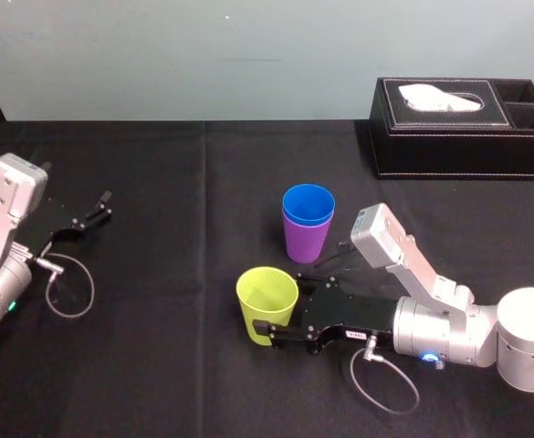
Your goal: Stack the three plastic cups sequentially using one hand.
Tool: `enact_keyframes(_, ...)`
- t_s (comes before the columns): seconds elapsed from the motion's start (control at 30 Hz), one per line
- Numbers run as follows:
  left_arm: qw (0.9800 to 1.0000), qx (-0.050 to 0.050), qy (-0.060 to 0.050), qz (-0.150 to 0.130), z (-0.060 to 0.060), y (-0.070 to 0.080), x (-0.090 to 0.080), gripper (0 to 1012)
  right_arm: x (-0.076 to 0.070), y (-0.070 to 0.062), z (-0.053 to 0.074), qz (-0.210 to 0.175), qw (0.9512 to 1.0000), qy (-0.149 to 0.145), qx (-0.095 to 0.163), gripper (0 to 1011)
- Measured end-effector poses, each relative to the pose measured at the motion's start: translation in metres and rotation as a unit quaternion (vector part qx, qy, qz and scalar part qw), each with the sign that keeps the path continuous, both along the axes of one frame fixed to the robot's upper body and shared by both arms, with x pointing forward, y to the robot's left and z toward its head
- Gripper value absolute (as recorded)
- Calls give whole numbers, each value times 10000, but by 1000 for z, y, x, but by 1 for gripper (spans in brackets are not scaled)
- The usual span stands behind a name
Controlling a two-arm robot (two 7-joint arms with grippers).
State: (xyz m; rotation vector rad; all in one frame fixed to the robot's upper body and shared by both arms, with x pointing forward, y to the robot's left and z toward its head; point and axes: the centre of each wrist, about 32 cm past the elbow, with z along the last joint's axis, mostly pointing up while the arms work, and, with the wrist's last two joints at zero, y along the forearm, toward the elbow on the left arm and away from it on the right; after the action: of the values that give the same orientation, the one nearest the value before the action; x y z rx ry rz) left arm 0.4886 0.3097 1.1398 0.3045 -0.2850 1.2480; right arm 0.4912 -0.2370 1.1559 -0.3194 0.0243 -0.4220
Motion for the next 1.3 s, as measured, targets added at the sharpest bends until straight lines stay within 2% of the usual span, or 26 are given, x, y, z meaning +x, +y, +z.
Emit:
enact_keyframes(0.27,10000,0,0,0,0,0,0,1011,-1,-1,1,-17,10000,-10,-8,722)
enact_keyframes(0.4,10000,0,0,0,0,0,0,1011,-4,-3,7,-33,10000,-62,9,722)
enact_keyframes(0.87,10000,0,0,0,0,0,0,1011,-18,-14,57,-239,9994,-214,88,722)
enact_keyframes(1.07,10000,0,0,0,0,0,0,1011,-19,-24,76,-448,9985,-241,205,722)
enact_keyframes(1.3,10000,0,0,0,0,0,0,1012,-14,-32,92,-643,9971,-318,271,722)
